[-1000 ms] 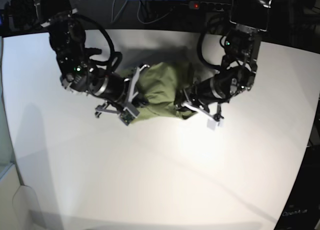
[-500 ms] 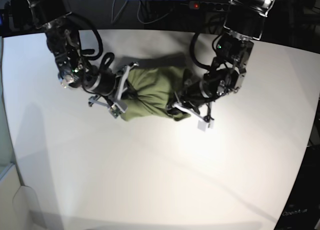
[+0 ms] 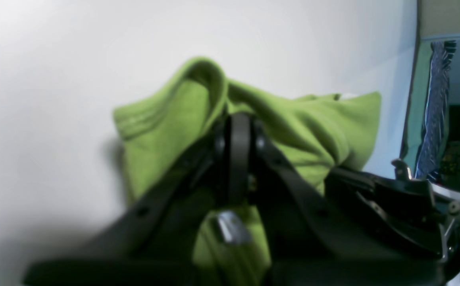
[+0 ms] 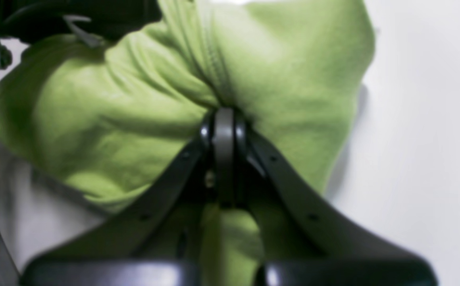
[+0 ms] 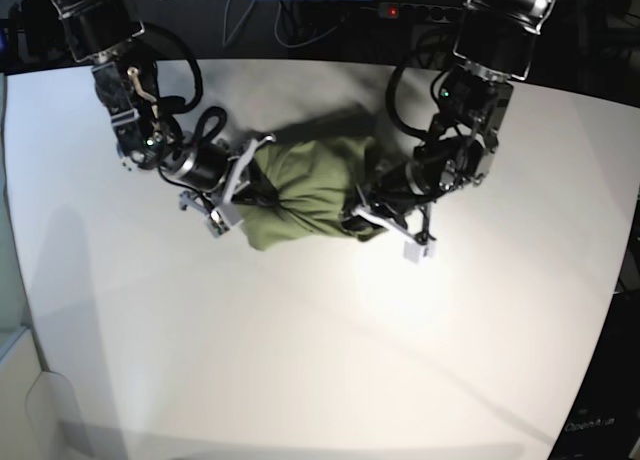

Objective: Fold the T-shirt properly
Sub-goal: 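Press and compact the folded bundle with both grippers, then tuck the bundle's loose edge under with the left gripper and withdraw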

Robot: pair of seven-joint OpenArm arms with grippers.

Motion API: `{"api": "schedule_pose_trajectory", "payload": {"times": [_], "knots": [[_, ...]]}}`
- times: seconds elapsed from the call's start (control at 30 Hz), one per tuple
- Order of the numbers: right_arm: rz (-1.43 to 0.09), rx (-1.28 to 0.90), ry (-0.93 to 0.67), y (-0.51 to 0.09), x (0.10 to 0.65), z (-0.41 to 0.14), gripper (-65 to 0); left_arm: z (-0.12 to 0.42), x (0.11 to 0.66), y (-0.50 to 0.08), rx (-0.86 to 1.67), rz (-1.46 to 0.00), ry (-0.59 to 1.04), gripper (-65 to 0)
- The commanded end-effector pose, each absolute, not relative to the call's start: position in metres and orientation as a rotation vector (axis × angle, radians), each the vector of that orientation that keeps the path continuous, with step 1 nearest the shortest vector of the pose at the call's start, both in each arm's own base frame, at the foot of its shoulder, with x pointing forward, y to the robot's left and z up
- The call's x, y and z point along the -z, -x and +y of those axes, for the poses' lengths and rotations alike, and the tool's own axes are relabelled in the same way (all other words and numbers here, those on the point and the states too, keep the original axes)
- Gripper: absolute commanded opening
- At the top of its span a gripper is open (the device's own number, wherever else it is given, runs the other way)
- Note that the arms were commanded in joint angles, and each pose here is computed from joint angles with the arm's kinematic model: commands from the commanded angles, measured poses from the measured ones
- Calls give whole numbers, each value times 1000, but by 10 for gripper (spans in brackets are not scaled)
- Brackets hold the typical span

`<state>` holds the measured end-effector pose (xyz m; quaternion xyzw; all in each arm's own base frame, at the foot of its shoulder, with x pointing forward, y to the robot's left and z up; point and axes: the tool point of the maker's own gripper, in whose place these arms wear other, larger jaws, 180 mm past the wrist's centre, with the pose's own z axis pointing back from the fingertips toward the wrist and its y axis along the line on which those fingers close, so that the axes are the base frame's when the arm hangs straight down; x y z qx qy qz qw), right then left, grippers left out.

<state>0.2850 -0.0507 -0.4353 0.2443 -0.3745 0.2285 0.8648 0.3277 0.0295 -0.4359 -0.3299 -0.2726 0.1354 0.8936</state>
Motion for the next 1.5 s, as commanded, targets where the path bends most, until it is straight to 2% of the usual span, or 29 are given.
{"api": "schedule_pose_trajectory", "payload": {"times": [0.0, 0.23, 0.37, 0.47, 0.63, 0.87, 1.13, 1.37, 1.47], "knots": [[-667, -519, -409, -271, 460, -70, -647, 44, 430, -337, -275, -591, 643, -634], [-665, -518, -411, -270, 461, -69, -647, 61, 363, -357, -255, -709, 756, -634], [-668, -519, -411, -270, 460, -69, -647, 68, 342, -345, -271, -700, 843, -634], [-697, -527, -413, -276, 450, -66, -647, 75, 354, -326, -305, -639, 857, -634], [-750, -562, -408, -283, 430, -65, -647, 85, 405, -293, -370, -524, 788, -634], [-736, -561, -413, -277, 434, -64, -647, 45, 433, -288, -332, -453, 776, -634], [-724, -544, -459, -260, 437, -46, -647, 0, 434, -330, -319, -455, 800, -634], [-790, -563, -511, -241, 407, -26, -647, 8, 393, -393, -292, -567, 802, -634], [-825, -577, -493, -242, 394, -33, -647, 17, 378, -406, -277, -609, 796, -634]]}}
